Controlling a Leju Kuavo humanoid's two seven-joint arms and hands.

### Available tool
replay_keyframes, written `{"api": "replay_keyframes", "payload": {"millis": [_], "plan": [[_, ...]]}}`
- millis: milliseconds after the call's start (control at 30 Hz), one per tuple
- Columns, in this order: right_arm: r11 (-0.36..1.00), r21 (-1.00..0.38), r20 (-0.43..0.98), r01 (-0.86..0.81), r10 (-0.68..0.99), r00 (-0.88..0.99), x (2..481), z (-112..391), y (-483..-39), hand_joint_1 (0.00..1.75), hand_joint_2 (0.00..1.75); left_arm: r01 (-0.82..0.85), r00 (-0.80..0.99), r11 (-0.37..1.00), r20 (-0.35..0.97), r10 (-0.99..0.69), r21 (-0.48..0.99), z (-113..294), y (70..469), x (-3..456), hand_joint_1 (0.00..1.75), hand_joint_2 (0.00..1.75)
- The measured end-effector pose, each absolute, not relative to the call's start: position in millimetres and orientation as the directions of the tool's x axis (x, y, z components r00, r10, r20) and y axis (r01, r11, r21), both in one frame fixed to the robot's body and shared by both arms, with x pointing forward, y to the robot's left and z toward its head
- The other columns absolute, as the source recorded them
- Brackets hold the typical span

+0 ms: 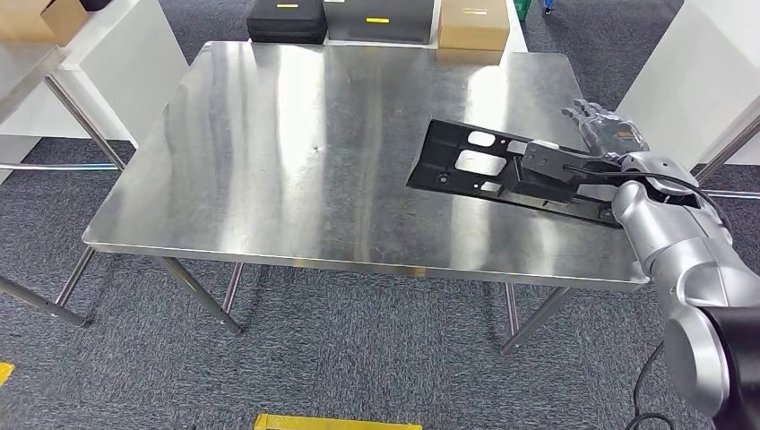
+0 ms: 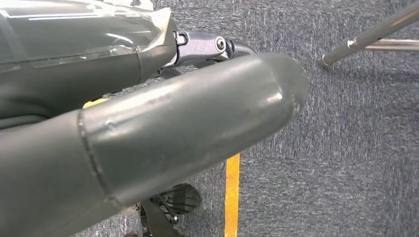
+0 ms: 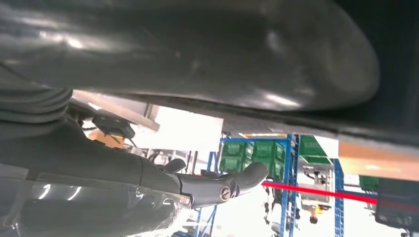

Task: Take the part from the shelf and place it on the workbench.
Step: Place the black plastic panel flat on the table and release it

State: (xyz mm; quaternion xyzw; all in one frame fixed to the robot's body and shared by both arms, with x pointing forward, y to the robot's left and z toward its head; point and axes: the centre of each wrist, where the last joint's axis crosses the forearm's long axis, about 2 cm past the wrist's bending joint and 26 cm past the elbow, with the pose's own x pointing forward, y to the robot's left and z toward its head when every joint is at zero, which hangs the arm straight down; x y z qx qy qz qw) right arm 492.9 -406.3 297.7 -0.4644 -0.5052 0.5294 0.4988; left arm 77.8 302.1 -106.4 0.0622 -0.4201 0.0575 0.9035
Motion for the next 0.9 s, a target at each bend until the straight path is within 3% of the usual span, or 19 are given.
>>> {"api": "replay_keyframes", "payload": {"millis": [433,900], "plan": [[0.030,-0.988,0.027,-0.151,0.999,0.022,484,276,-419,0.00,0.00,-0.148,0.631,0.987,0.774,0.050,0.057,-105,301,86,0.00,0.00],[-0.034,-0.999,-0.041,-0.041,0.985,0.167,479,277,-439,0.00,0.00,-0.150,0.633,0.987,0.773,0.049,0.060,-105,301,85,0.00,0.00]]}}
